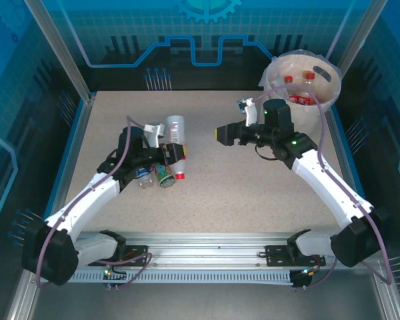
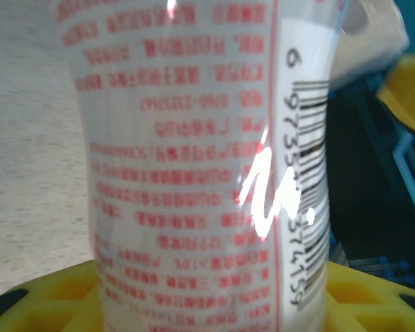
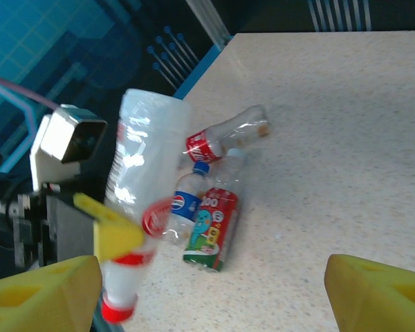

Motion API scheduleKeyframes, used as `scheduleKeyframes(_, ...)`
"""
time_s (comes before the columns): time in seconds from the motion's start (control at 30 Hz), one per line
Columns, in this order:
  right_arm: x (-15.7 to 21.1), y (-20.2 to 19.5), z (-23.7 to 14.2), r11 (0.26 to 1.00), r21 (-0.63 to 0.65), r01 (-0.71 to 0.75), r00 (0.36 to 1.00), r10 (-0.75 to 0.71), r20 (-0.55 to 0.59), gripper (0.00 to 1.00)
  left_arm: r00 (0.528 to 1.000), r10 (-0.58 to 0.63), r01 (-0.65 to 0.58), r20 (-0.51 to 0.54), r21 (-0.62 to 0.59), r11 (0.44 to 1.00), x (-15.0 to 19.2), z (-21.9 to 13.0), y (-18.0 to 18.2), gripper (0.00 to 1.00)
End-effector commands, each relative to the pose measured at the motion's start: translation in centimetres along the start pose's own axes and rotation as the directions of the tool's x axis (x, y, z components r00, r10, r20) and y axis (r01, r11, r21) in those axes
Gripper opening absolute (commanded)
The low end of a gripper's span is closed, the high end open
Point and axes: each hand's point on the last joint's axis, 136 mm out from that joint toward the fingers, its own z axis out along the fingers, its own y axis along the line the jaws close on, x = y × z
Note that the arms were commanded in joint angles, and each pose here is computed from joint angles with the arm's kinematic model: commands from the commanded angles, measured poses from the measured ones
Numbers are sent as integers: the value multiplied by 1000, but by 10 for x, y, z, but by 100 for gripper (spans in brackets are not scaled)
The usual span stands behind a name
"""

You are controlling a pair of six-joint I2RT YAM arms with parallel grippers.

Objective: Put the plastic bottles in the bin

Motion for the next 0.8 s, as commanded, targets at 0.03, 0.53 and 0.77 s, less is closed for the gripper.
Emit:
scheduleKeyframes(0.03,-11,23,20,993,-118,-16,999,20,34,85,987,164,-162,3,159,974,-6,12,-46,51)
scheduleKeyframes(0.53,-3,27,70,973,-211,-94,995,89,-34,82,977,208,-192,-41,247,950,8,38,-70,51)
scheduleKeyframes(0.77,-2,24,73,971,-211,-116,993,110,-39,67,976,213,-197,-41,239,951,8,43,-70,51)
